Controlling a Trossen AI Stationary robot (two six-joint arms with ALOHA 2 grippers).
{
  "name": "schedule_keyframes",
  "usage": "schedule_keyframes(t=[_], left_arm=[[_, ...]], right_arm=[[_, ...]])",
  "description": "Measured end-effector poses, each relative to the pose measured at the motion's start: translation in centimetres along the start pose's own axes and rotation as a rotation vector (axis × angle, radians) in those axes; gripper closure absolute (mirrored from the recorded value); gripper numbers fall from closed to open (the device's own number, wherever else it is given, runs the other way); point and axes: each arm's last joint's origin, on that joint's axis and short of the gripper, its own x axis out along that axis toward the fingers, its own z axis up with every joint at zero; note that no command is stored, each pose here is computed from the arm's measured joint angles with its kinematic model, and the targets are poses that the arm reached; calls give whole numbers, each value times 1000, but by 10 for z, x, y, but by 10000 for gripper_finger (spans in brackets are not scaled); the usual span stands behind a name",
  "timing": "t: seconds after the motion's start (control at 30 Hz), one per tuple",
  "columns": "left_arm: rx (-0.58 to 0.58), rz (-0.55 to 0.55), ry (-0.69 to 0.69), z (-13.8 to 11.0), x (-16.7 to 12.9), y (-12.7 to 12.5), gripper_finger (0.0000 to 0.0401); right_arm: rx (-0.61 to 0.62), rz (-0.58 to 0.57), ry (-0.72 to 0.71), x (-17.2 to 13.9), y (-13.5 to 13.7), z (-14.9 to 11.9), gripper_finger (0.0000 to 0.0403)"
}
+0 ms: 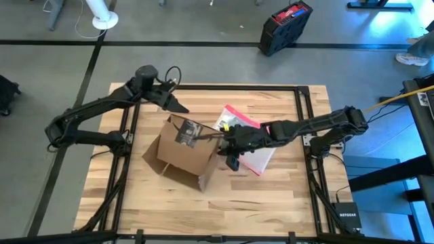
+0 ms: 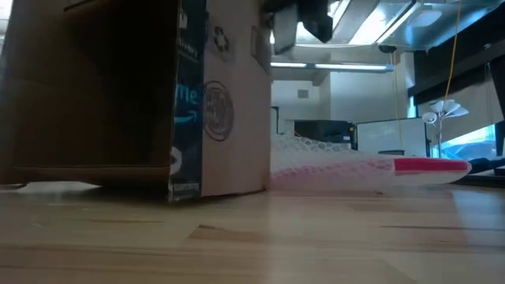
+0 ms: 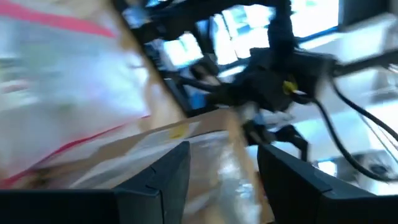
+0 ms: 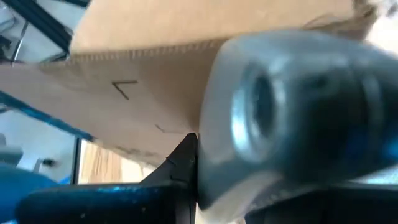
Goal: Unpack boxes
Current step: Break down the cardboard box with the gray cutter until it is fully flat
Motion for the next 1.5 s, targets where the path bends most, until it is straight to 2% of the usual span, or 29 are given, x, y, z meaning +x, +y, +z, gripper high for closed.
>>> schedule_keyframes(t=[0.3, 0.43, 0.6, 0.73, 0.9, 1.1, 1.23, 1.4, 1.5], left_arm=[[61, -166, -2, 1, 15, -29, 223], [52, -138, -11, 2, 11, -24, 223], [87, -108, -87, 7, -16, -25, 223], [59, -24, -83, -1, -36, -17, 227], [44, 135, -47, -26, -58, -2, 247], [33, 312, -137, -39, -86, 4, 259], [-13, 422, -177, -47, -101, 10, 260], [-88, 548, -84, -63, -105, 20, 260], [-104, 569, -24, -70, -102, 25, 260]], right_arm=[[-53, -34, -118, -8, 1, 21, 332], [-65, -49, -118, -15, 2, 29, 332], [-58, -53, -88, -16, 2, 28, 332], [-50, -45, -69, -17, 6, 25, 332], [-53, -38, -56, -17, 6, 24, 332], [-61, -44, -31, -16, 5, 22, 332], [-62, -44, -30, -16, 5, 22, 332], [-65, -54, -10, -17, 4, 20, 332], [-64, -55, -10, -17, 3, 20, 332]])
